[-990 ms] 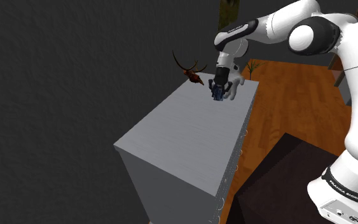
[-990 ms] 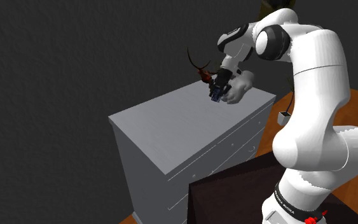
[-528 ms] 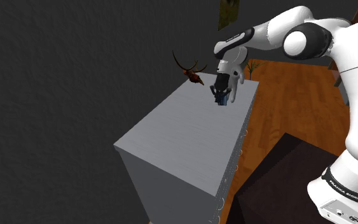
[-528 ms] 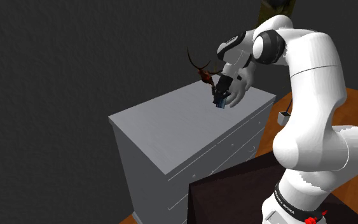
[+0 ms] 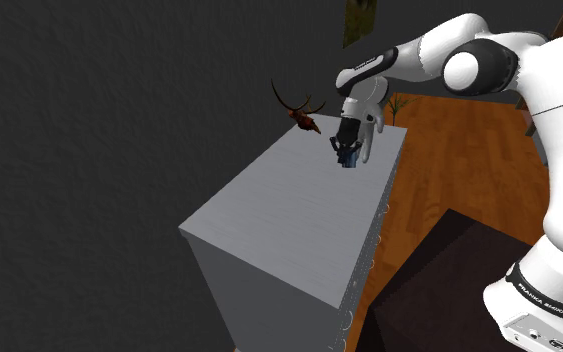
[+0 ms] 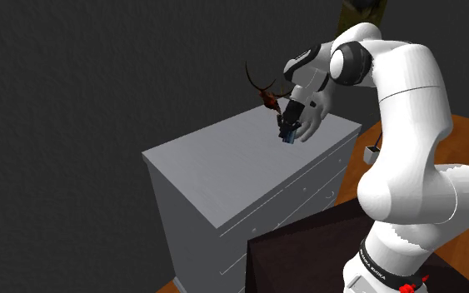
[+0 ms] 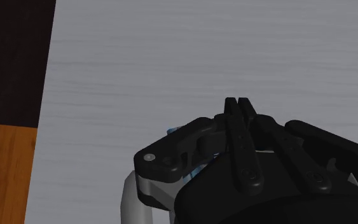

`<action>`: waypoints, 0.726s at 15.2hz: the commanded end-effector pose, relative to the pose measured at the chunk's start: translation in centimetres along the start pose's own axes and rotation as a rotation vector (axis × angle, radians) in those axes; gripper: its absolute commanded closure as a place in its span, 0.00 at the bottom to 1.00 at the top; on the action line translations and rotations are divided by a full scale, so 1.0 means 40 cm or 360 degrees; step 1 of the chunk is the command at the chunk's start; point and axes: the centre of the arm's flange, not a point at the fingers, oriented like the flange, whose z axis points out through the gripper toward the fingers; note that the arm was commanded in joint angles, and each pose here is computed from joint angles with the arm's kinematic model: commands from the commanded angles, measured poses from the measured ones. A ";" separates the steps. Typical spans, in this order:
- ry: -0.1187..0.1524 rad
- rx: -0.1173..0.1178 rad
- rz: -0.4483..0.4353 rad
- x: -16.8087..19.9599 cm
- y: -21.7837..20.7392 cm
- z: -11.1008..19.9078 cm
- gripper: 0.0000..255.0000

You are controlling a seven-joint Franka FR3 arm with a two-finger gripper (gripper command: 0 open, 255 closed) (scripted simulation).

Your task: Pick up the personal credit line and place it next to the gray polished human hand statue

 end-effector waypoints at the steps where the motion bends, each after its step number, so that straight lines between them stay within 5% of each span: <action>1: 0.0001 -0.0004 0.0007 0.007 0.006 0.004 1.00; 2: 0.0001 -0.0004 0.0007 0.008 0.007 0.003 0.00; 7: 0.0001 -0.0004 0.0007 0.007 0.006 0.004 0.00; 11: 0.0001 -0.0004 0.0007 0.007 0.005 -0.121 0.00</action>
